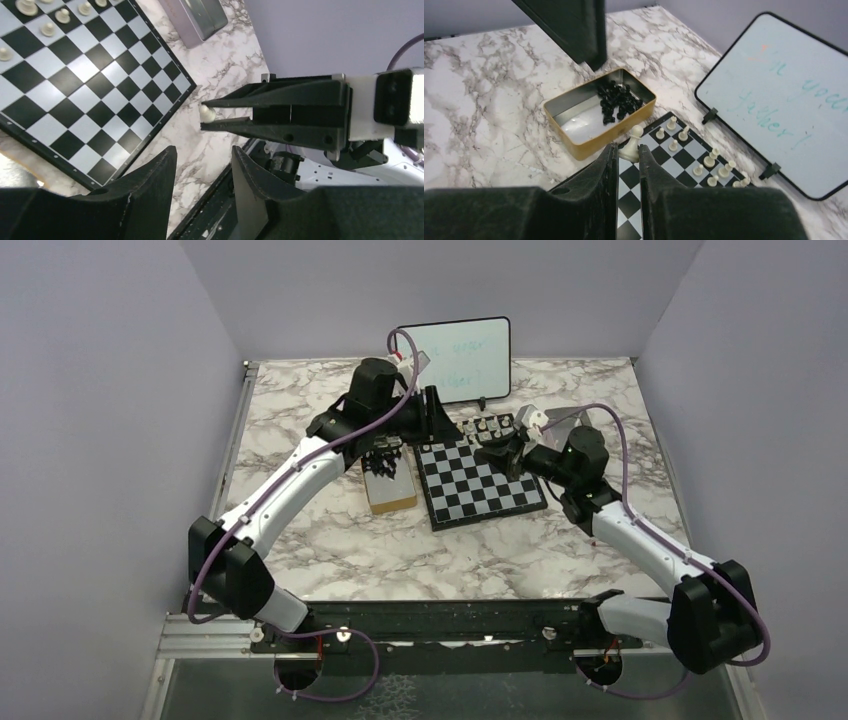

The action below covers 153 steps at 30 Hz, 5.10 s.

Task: Set up the chess pieces on the board
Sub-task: Place the chess piece on the chessboard.

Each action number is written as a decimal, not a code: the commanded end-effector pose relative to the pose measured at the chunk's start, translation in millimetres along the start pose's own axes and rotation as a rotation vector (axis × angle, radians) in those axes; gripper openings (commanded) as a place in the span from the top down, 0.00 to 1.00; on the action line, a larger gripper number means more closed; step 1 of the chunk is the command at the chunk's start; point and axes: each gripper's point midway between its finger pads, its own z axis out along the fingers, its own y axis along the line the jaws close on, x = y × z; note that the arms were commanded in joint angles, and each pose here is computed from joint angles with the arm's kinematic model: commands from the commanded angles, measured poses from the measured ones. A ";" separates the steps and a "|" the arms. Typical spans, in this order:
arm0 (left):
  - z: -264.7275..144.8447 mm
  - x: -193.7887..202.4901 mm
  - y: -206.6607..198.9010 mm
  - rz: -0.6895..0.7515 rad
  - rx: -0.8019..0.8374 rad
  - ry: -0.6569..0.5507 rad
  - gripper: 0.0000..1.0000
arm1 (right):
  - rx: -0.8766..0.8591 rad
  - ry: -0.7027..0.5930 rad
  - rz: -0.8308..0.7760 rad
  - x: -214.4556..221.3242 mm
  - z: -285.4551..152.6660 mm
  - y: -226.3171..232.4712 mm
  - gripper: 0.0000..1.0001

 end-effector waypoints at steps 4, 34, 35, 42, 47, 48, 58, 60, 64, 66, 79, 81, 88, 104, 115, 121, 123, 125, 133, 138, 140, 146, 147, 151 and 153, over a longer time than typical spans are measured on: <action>15.4 -10.2 -29.9 -0.071 0.159 0.059 0.60 | -0.072 -0.114 -0.134 -36.7 -0.3 14.8 0.84; 44.8 8.4 -4.5 -0.140 0.156 0.118 0.66 | -0.067 -0.108 -0.131 -38.4 -0.9 15.7 0.83; 44.0 8.8 -5.4 -0.140 0.160 0.119 0.68 | -0.066 -0.107 -0.129 -38.3 -0.6 15.4 0.83; 41.2 15.7 -8.4 -0.150 0.191 0.138 0.76 | -0.053 -0.093 -0.110 -35.0 1.1 12.2 0.83; 40.1 17.1 -12.8 -0.141 0.223 0.147 0.87 | -0.044 -0.081 -0.105 -32.6 2.0 9.7 0.82; 39.9 17.3 -14.3 -0.141 0.232 0.151 0.89 | -0.043 -0.077 -0.104 -31.6 2.5 9.1 0.82; 37.6 13.2 -20.6 -0.124 0.254 0.146 0.96 | 0.023 -0.050 -0.037 -23.0 1.1 1.0 0.68; 40.5 10.6 -13.5 -0.101 0.216 0.128 0.96 | 0.031 -0.041 0.014 -19.0 0.4 2.1 0.59; 46.9 2.1 3.0 -0.039 0.124 0.093 0.96 | 0.064 0.039 0.133 -4.3 -2.2 1.3 0.41; 48.6 -5.5 10.5 -0.007 0.073 0.064 0.96 | 0.088 0.063 0.187 1.0 -5.2 1.5 0.34; 54.8 -53.6 92.4 0.252 -0.365 -0.132 0.96 | 0.497 0.261 0.386 38.7 -51.9 -34.2 0.00; 58.6 -53.7 105.6 0.284 -0.426 -0.138 0.96 | 0.606 0.320 0.430 49.7 -66.2 -42.5 0.00; 93.7 -43.7 135.9 0.310 -0.501 -0.088 0.96 | 0.680 0.316 0.470 49.5 -79.5 -43.9 0.00; 153.3 -19.3 184.5 0.357 -0.642 -0.055 0.95 | 0.718 0.319 0.543 55.7 -87.2 -38.7 0.00; 170.2 -11.5 201.2 0.361 -0.646 -0.061 0.95 | 0.726 0.324 0.520 55.6 -90.8 -39.7 0.00; 174.2 -9.7 206.8 0.365 -0.655 -0.058 0.95 | 0.737 0.332 0.505 57.6 -92.4 -41.7 0.00; 174.2 -8.0 210.0 0.370 -0.664 -0.053 0.95 | 0.738 0.332 0.504 57.6 -92.4 -42.2 0.00; 174.0 -6.9 212.1 0.374 -0.670 -0.050 0.95 | 0.738 0.328 0.499 56.0 -92.1 -42.9 0.00; 178.6 0.5 220.4 0.378 -0.674 -0.034 0.94 | 0.741 0.330 0.491 55.6 -92.5 -44.3 0.00; 179.9 3.1 223.4 0.378 -0.677 -0.028 0.93 | 0.742 0.332 0.483 54.1 -93.1 -44.8 0.00; 181.0 3.4 224.0 0.380 -0.677 -0.029 0.93 | 0.744 0.333 0.477 52.2 -93.8 -45.5 0.00; 182.3 9.6 230.8 0.381 -0.689 -0.014 0.91 | 0.754 0.327 0.470 49.3 -96.3 -46.5 0.00; 181.7 9.9 231.5 0.382 -0.692 -0.013 0.91 | 0.753 0.328 0.470 50.0 -96.7 -46.0 0.00; 180.6 10.5 232.3 0.386 -0.697 -0.012 0.89 | 0.752 0.330 0.472 51.3 -96.7 -45.4 0.00; 179.8 10.9 232.7 0.387 -0.698 -0.010 0.88 | 0.753 0.331 0.470 51.7 -96.5 -45.9 0.00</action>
